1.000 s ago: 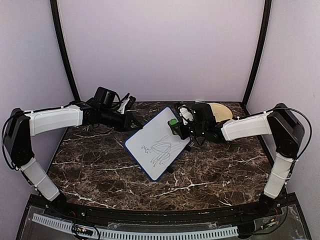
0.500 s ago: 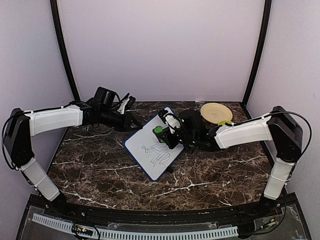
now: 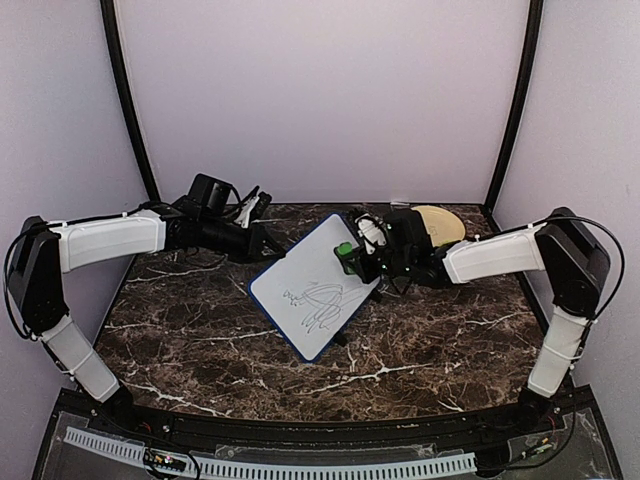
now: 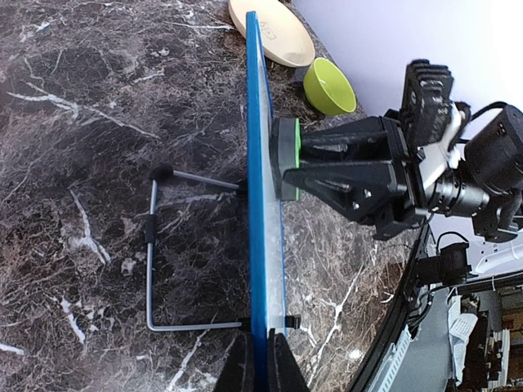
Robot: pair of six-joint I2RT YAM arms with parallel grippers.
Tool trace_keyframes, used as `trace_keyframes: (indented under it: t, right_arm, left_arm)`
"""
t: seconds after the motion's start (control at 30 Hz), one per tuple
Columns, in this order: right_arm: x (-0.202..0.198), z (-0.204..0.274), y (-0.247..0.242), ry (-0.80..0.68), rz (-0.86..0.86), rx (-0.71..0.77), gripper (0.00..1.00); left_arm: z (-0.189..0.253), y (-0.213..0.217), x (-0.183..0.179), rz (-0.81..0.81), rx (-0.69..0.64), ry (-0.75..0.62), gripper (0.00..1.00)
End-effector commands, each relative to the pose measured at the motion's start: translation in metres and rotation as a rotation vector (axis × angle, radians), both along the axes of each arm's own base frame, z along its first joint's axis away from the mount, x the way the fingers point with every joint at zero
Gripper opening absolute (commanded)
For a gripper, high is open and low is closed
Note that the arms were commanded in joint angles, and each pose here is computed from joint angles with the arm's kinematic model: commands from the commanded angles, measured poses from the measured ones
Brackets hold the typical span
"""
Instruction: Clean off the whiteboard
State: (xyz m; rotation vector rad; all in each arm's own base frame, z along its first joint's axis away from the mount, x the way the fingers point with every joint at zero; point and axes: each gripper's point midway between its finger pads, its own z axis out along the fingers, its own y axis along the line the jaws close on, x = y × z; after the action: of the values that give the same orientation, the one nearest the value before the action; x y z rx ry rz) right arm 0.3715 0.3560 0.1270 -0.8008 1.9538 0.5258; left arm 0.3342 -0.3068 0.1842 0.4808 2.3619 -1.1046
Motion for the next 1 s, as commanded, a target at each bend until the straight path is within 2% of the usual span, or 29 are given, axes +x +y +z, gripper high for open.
trace_keyframes:
  t: [0.0,0.27,0.7,0.97]
  right_arm:
    - [0.009,-0.034,-0.025,0.056,-0.059,-0.078,0.03]
    - [-0.011,-0.015,0.009,0.024,0.018,-0.034,0.02]
    - [-0.089,-0.001,0.083,-0.051,0.178,-0.075,0.02]
    - [-0.143,-0.009,0.121,-0.069,0.273,-0.101,0.02]
  left_arm:
    - [0.019,-0.014,-0.004,-0.063,-0.051,-0.053,0.0]
    - [0.017,-0.015,-0.004,-0.061,-0.051,-0.045,0.0]
    - [0.016,-0.013,-0.004,-0.053,-0.047,-0.044,0.0]
    - [0.017,-0.014,-0.003,-0.053,-0.049,-0.045,0.0]
